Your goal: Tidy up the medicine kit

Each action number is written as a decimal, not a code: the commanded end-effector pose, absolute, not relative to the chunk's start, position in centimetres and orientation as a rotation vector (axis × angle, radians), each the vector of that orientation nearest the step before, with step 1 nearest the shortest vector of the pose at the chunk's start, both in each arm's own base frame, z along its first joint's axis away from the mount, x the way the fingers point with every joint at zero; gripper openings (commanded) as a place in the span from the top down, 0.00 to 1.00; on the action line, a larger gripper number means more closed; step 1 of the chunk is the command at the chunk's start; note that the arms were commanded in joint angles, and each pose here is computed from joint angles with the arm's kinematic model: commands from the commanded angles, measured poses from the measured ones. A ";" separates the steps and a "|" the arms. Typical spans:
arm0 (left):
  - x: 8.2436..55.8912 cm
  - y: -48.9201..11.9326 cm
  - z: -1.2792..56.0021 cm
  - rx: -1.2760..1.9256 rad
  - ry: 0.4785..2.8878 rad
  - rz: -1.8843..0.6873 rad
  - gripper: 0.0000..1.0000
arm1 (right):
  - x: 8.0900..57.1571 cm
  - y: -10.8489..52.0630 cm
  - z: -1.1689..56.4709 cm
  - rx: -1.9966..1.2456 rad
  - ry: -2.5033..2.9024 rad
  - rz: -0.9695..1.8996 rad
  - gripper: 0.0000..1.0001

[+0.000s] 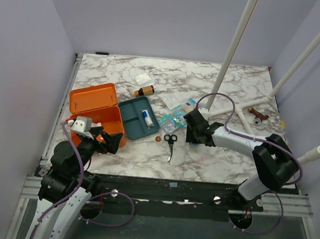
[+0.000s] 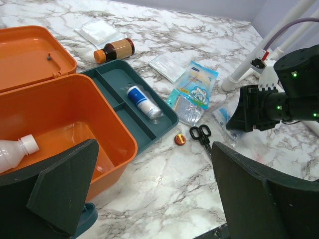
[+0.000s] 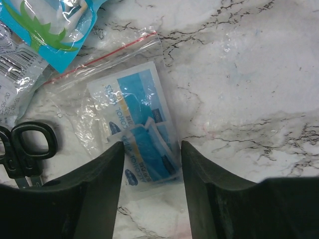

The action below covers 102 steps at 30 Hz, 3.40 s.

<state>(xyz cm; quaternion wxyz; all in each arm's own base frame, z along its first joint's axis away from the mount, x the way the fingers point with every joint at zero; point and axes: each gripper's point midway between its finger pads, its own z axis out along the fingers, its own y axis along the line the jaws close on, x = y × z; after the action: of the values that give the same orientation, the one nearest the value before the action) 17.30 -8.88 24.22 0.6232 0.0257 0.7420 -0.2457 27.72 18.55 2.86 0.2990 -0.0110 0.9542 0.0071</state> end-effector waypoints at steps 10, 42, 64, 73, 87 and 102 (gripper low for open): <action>17.1 -9.1 25.2 0.065 1.678 -0.583 0.01 | 27.0 18.1 1.9 -0.017 2.549 0.034 0.99; 10.6 -14.6 26.6 0.359 1.927 -0.971 0.02 | 19.5 31.7 19.7 -0.755 2.170 0.494 0.99; 6.8 -16.6 23.1 0.374 2.116 -1.249 0.01 | 8.3 40.2 23.3 -1.214 1.853 0.661 0.99; 7.1 -16.5 21.8 0.340 2.159 -1.239 0.02 | 7.0 41.8 24.9 -1.221 1.772 0.675 0.99; 7.0 -17.1 23.0 0.346 2.134 -1.301 0.73 | 7.3 41.2 24.3 -1.202 1.765 0.629 0.99; 9.5 -16.4 25.0 0.260 2.104 -1.176 1.00 | 9.9 37.5 26.8 -0.970 1.782 0.546 0.41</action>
<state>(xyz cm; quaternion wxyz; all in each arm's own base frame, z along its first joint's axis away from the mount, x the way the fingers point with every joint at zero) 7.85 -17.11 23.42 0.3063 0.1155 0.8105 -0.4857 8.46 39.88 24.51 0.4569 -0.4537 0.7265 0.2401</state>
